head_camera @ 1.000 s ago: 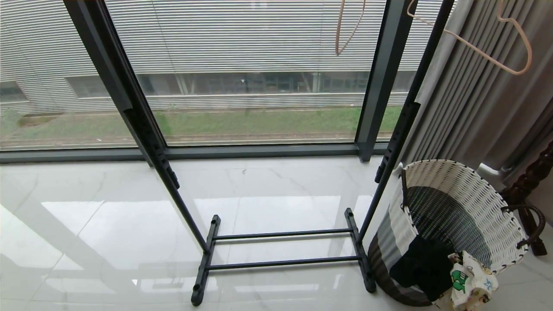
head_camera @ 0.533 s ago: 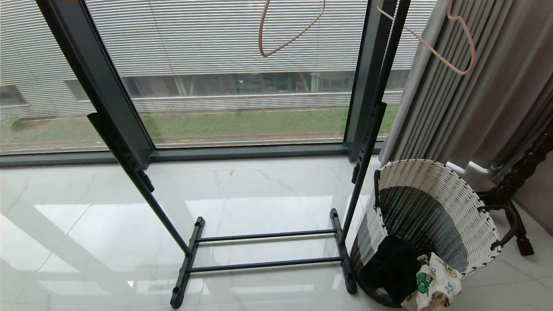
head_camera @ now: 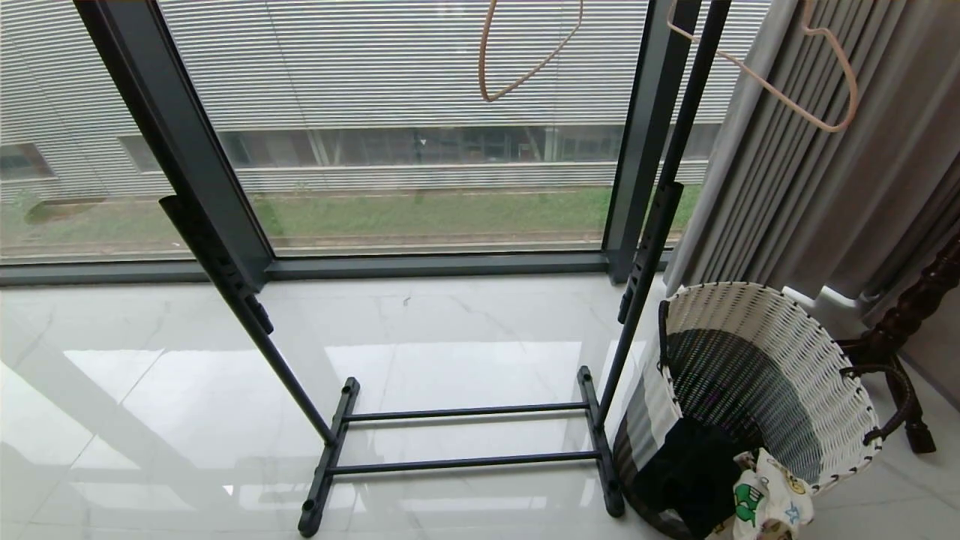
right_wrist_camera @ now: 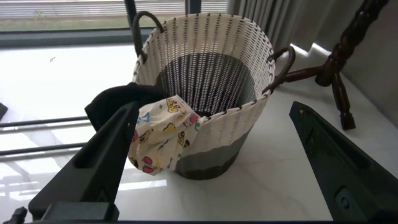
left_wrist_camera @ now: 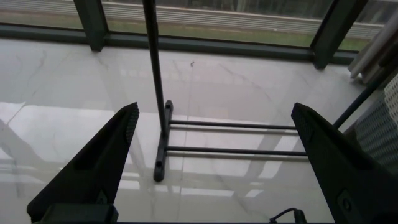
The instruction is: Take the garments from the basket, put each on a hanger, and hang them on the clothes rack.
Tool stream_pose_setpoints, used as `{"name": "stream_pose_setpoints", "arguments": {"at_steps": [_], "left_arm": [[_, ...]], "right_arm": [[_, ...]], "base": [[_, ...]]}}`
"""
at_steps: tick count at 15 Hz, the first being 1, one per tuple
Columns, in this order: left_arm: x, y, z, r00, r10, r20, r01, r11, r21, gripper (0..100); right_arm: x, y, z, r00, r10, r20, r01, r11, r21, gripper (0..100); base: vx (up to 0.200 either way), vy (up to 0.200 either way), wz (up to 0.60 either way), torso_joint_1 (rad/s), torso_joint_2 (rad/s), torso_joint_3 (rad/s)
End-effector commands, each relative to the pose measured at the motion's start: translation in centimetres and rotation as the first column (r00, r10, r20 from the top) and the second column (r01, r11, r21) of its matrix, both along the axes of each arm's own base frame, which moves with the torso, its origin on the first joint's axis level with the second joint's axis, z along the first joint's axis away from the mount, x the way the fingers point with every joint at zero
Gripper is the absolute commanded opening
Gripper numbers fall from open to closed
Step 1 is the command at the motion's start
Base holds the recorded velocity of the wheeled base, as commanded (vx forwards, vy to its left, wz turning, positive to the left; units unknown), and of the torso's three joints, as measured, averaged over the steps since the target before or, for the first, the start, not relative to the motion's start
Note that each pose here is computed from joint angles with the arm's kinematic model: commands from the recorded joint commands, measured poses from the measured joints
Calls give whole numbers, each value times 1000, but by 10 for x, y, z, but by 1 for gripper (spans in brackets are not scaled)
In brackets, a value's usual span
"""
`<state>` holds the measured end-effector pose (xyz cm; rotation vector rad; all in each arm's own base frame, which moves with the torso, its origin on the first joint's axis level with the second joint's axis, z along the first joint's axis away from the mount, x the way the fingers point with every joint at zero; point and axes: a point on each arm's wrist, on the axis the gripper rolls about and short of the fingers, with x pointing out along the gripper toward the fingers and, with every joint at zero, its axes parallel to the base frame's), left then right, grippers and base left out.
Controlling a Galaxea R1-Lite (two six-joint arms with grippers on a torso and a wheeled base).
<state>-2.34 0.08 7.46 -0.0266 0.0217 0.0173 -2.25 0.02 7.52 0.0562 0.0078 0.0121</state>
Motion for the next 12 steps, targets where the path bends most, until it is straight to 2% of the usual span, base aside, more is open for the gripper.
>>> {"name": "stream_pose_setpoints", "arguments": {"at_steps": [1, 4, 5, 6, 7, 8, 9, 10, 11, 12], "left_arm": [[0, 0, 0, 1000, 0, 0, 0, 1000, 1, 100], [0, 0, 0, 1000, 0, -1, 0, 1000, -1, 100], [0, 0, 0, 1000, 0, 0, 0, 1000, 1, 100], [0, 0, 0, 1000, 0, 0, 0, 1000, 1, 100], [0, 0, 0, 1000, 0, 0, 0, 1000, 1, 100], [0, 0, 0, 1000, 0, 0, 0, 1000, 1, 100], [0, 0, 0, 1000, 0, -1, 0, 1000, 3, 100], [0, 0, 0, 1000, 0, -1, 0, 1000, 4, 100], [0, 0, 0, 1000, 0, 0, 0, 1000, 4, 100], [0, 0, 0, 1000, 0, 0, 0, 1000, 4, 100]], "right_arm": [[0, 0, 0, 1000, 1, 0, -1, 1000, -1, 100], [0, 0, 2, 1000, 6, 18, -6, 1000, 4, 100], [-3, 1, 19, 997, 61, 53, -63, 997, 37, 100], [1, 1, 54, 990, 134, 36, -136, 989, 50, 100], [11, 1, 72, 987, 159, -15, -159, 987, -25, 100], [12, 1, 72, 986, 164, -20, -164, 986, -32, 100], [52, 6, 93, 945, 227, -235, -276, 941, -199, 100], [78, 10, 97, 904, 223, -366, -330, 906, -264, 100], [104, 15, 94, 847, 214, -486, -402, 857, -323, 100], [131, 19, 86, 776, 201, -597, -479, 804, -352, 100]], "base": [[0, 0, 0, 0, 0, 0], [0, 0, 0, 0, 0, 0], [0, 0, 0, 0, 0, 0], [0, 0, 0, 0, 0, 0], [0, 0, 0, 0, 0, 0], [0, 0, 0, 0, 0, 0], [0, 0, 0, 0, 0, 0], [0, 0, 0, 0, 0, 0], [0, 0, 0, 0, 0, 0], [0, 0, 0, 0, 0, 0]]}}
